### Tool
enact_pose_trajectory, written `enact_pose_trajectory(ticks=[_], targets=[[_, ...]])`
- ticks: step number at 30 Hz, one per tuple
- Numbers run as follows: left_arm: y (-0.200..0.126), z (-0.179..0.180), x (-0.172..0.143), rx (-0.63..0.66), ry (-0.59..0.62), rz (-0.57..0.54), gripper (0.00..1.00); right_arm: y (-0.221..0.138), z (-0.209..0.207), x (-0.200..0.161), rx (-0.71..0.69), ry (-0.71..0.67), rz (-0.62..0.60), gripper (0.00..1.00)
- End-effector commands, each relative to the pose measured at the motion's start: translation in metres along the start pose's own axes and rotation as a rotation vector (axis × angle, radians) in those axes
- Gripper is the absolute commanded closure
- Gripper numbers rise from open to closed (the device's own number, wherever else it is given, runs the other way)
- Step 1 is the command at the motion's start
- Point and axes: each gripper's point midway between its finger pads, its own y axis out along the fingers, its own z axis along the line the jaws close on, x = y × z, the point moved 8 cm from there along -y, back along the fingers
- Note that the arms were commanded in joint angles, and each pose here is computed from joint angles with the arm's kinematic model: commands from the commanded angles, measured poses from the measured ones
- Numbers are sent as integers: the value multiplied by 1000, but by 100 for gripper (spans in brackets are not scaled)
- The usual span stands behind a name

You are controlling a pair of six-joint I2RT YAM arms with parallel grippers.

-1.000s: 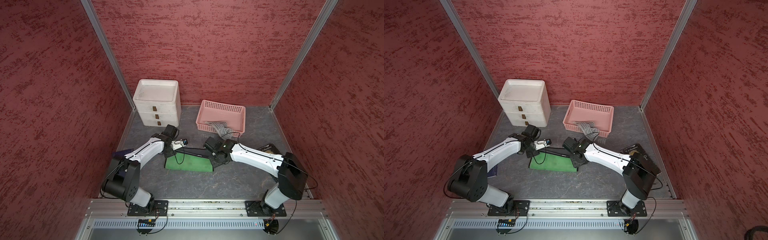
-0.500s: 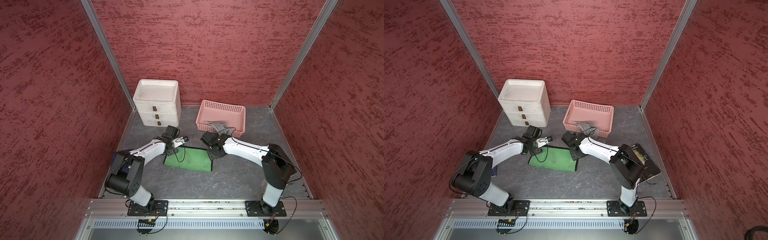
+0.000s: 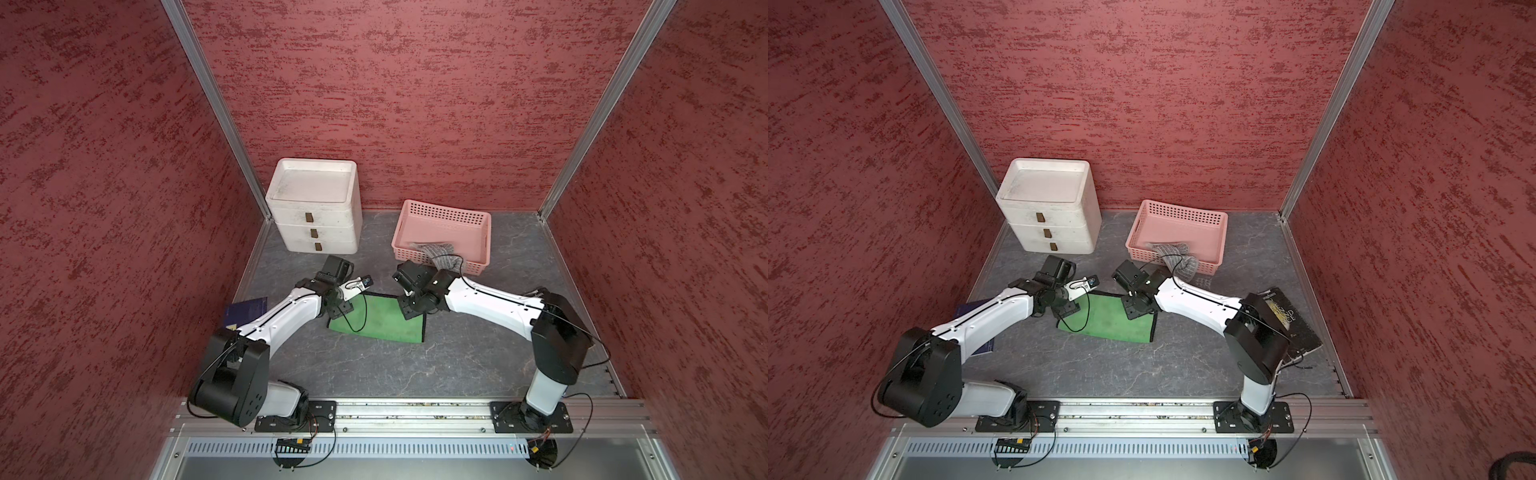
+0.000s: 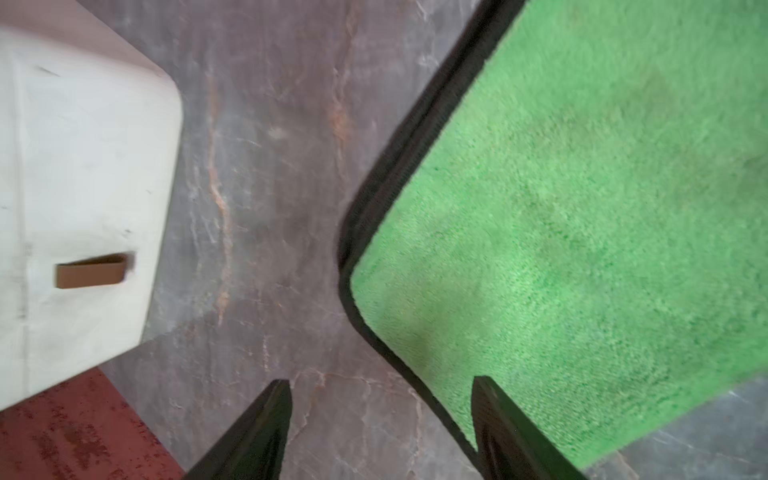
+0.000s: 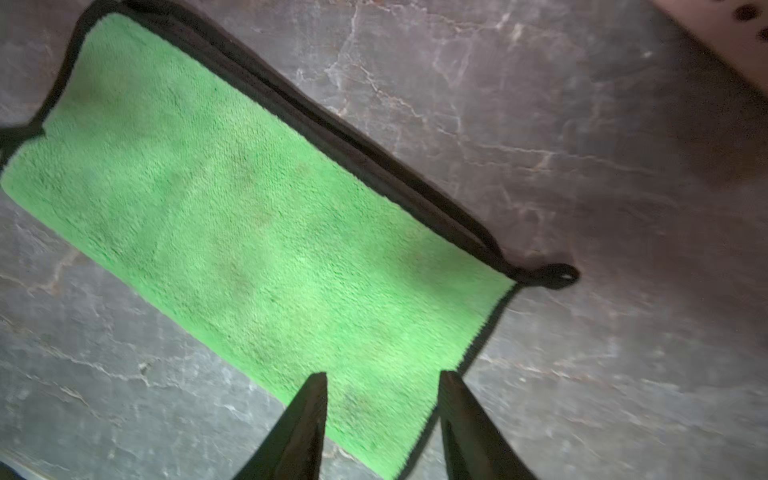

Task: Fold the square dishcloth
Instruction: Fold the cleaning item at the center of the board, then adjust the cleaning item at the center of the board.

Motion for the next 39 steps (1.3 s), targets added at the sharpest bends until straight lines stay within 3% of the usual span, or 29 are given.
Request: enact_pose_trajectory(ticks=[1, 7, 17, 21, 27, 31, 34, 39], targets=[[5, -19, -18, -76, -16, 54, 28, 21, -8, 12, 100, 58, 11, 63], [21, -28, -28, -81, -14, 99, 29, 45, -31, -5, 62, 111, 60, 68], [56, -16, -18, 19, 6, 147, 29, 50, -48, -55, 26, 158, 125, 75], [60, -4, -6, 63, 12, 122, 29, 39, -42, -86, 33, 164, 135, 78], [67, 8, 26, 97, 49, 77, 28, 4, -1, -127, 104, 78, 134, 78], [71, 9, 53, 119, 63, 33, 27, -25, 13, -116, 223, 45, 85, 74], [68, 14, 68, 128, 24, -23, 27, -41, 20, -89, 298, 29, 37, 73], [30, 28, 68, 112, -76, -125, 26, -25, 22, -33, 352, 17, 19, 73]])
